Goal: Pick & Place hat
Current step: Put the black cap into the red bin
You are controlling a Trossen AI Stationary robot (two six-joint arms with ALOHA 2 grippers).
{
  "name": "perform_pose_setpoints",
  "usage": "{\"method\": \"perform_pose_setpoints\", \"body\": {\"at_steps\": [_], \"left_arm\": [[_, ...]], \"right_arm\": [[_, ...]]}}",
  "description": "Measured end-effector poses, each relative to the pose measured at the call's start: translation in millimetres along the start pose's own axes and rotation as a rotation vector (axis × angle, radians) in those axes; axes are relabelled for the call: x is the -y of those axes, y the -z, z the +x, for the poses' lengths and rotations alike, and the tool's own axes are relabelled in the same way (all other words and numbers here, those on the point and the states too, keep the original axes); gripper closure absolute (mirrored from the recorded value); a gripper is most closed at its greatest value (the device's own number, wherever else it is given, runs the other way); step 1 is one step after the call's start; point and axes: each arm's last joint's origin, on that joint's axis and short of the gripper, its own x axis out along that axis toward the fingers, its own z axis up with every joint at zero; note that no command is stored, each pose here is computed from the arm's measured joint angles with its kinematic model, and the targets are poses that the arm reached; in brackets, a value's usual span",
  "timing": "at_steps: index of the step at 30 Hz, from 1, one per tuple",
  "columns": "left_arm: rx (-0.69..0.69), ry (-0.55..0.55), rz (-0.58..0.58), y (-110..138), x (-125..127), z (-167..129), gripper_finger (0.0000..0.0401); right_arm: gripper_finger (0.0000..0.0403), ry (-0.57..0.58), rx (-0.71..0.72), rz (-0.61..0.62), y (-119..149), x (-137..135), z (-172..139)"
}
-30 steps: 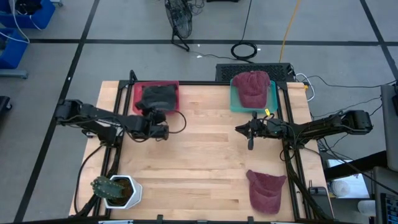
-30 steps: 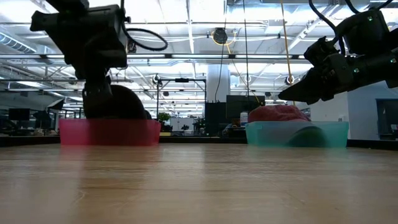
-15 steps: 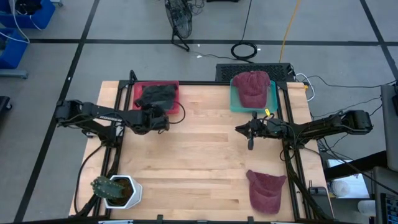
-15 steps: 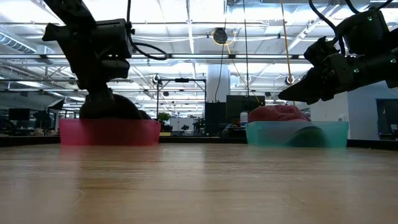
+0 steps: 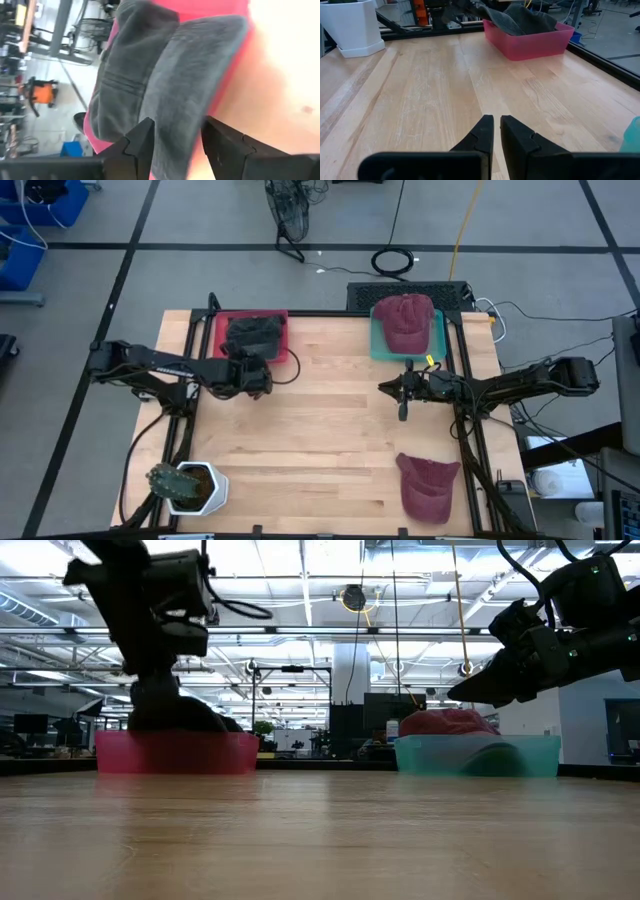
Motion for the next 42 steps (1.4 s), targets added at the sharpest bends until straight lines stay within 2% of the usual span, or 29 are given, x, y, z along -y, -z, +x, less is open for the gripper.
{"method": "perform_pose_setpoints", "body": {"at_steps": [5,10,13,16,19,25,30,31,33,37,42], "left_arm": [[-0.002,0.11,-0.003,-11,1,-25,0.0235],[0.057,0.144,-0.056,-31,-8,-53,0.0235],[0.122,0.125,-0.11,-45,-16,-66,0.0235],[0.167,0.034,-0.221,-54,-26,-68,0.0235],[0.107,0.037,-0.328,-58,-40,-53,0.0235],[-0.134,0.221,-0.49,-48,-66,-1,0.0235],[-0.157,0.503,-0.6,-37,-75,42,0.0236],[-0.148,0.529,-0.612,-34,-76,49,0.0236],[-0.16,0.506,-0.632,-26,-78,62,0.0236],[-0.208,0.358,-0.632,-9,-84,77,0.0236],[-0.202,0.268,-0.573,-5,-90,83,0.0236]], "right_arm": [[0.038,0.0,0.0,0.0,0,0,0],[0.038,0.0,0.0,0.0,0,0,0],[0.038,0.0,0.0,0.006,0,0,0],[0.0381,0.0,0.0,0.007,0,0,0],[0.0381,0.0,0.0,0.008,0,0,0],[0.038,-0.001,0.0,0.008,0,0,0],[0.0381,0.0,0.001,0.005,0,0,0],[0.0381,0.0,0.001,0.005,0,0,0],[0.038,-0.001,0.0,0.004,0,0,0],[0.038,-0.001,0.0,0.002,0,0,0],[0.038,0.0,0.0,-0.003,0,0,0]]}}
